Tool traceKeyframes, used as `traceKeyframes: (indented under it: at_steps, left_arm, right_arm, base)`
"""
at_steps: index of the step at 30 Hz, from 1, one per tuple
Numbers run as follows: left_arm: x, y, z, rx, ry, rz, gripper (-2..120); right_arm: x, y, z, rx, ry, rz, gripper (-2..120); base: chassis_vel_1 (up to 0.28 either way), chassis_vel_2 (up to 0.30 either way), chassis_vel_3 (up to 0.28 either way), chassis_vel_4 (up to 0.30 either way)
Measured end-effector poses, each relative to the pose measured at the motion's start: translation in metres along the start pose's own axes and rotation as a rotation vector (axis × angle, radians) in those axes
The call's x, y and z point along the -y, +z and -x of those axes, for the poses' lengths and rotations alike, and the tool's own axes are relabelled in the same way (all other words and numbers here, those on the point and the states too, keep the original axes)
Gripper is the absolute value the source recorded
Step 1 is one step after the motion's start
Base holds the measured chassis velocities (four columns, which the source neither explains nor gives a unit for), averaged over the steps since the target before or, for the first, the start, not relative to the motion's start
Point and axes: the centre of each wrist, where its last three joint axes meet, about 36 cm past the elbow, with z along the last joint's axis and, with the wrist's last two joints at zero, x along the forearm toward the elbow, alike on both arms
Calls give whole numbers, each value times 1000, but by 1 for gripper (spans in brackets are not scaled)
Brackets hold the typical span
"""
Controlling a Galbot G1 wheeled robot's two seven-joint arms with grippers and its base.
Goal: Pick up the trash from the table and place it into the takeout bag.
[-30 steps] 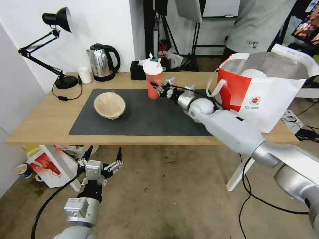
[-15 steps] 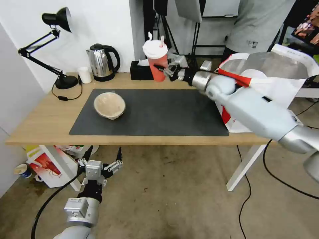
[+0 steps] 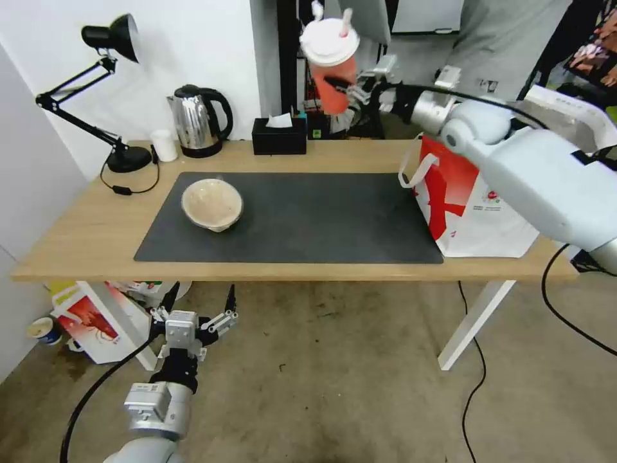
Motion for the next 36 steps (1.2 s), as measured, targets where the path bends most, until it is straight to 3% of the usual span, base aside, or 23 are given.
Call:
traceKeyframes:
  at_steps: [11, 21, 36]
  left_arm:
    - [0, 0, 0, 0, 0, 0, 100]
    - [0, 0, 0, 0, 0, 0, 100]
    - [0, 0, 0, 0, 0, 0, 100]
  right_arm:
    - [26, 1, -53, -5, 106, 3, 6]
    - [46, 19, -123, -37, 223, 11, 6]
    - [60, 29, -177, -62, 316, 3, 6]
  base:
    - [0, 0, 0, 0]
    - [0, 0, 0, 0]
    - [0, 0, 0, 0]
